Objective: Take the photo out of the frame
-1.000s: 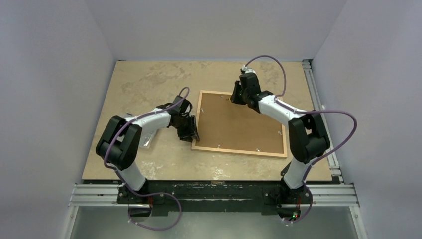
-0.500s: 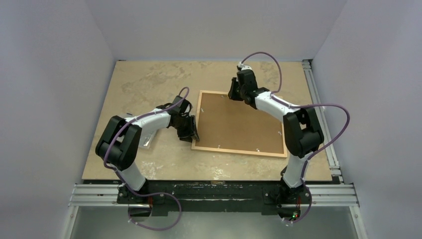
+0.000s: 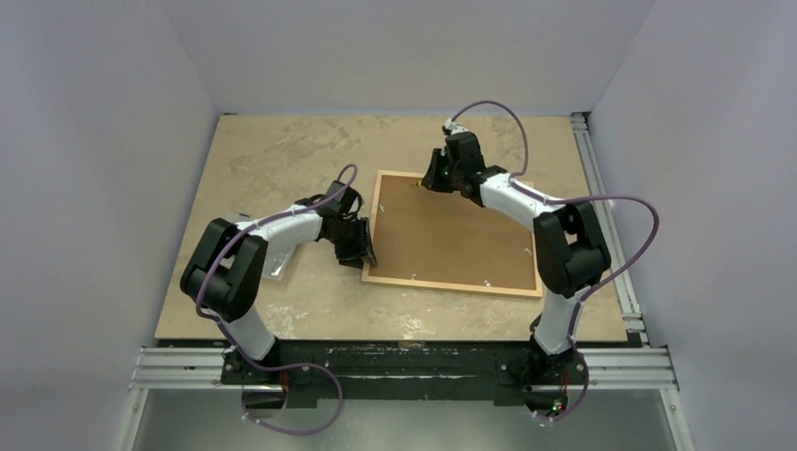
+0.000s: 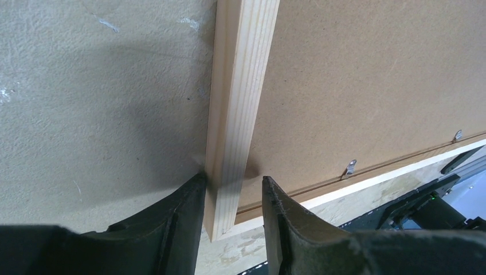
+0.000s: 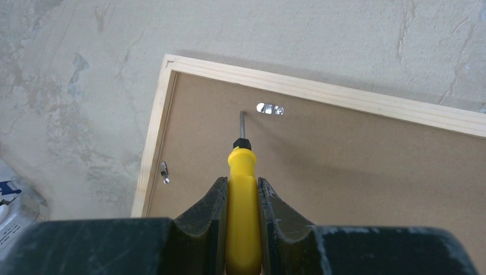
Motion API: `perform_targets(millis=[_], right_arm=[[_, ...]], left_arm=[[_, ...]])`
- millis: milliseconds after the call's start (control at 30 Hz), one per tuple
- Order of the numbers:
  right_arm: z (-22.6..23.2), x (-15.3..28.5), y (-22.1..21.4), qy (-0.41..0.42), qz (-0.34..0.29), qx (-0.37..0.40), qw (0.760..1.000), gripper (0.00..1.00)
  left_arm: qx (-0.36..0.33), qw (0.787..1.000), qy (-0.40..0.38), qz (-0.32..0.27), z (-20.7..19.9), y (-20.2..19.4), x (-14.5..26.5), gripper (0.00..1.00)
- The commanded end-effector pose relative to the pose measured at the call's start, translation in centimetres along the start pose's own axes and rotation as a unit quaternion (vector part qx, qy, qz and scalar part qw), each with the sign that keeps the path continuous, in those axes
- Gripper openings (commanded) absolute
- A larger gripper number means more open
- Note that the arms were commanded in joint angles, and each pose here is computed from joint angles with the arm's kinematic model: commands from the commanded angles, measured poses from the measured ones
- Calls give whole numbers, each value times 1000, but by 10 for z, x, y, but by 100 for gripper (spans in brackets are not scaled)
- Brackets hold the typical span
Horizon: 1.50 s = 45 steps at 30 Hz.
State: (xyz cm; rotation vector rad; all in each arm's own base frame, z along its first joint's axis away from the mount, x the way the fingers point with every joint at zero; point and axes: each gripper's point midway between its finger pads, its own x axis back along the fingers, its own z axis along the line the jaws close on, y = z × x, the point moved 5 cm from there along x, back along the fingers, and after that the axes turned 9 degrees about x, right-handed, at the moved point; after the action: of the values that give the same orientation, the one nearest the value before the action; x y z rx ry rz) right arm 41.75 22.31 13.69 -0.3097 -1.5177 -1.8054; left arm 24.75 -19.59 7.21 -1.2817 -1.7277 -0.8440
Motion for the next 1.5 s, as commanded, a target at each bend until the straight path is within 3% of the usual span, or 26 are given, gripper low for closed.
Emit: perform_targets(millis=[0,167,333,533,567,600,700,900,1167,1367,1467], right_arm=[[9,37,35,-5,-50,15,999,0],[10,97,35,-31,-62,49,996,0],[10,137,-28,-48,-23,62,997,0],[17,172,-87,-19,-14,29,999,0],[21,200,-76,4,-61,16,998,0],[15,185,-95,-14,-19,18,1000,0],[8,201,-106,-18,-15,14,1000,0],[-8,234,-117,-37,-31,13,999,0],[-11,241,-130,-30,-26,6,999,0],[-8,237,-129,-23,-21,6,999,0],[-7,235,-129,-23,-17,9,1000,0]], left_arm=[[6,1000,-3,-25,-7,4,16,43],[38,998,-28,-33,-11,-11,44,55],[151,987,-48,-6,-10,-38,60,58],[299,949,-69,71,-26,-81,53,59],[324,941,-66,71,-26,-87,50,60],[349,932,-74,69,-26,-94,45,61],[404,907,-108,40,-31,-96,33,65],[461,880,-110,2,-35,-86,16,67],[519,850,-88,-32,-35,-68,-8,67],[522,849,-47,-66,-34,-56,-21,65],[519,852,-5,-67,-30,-58,-25,51]])
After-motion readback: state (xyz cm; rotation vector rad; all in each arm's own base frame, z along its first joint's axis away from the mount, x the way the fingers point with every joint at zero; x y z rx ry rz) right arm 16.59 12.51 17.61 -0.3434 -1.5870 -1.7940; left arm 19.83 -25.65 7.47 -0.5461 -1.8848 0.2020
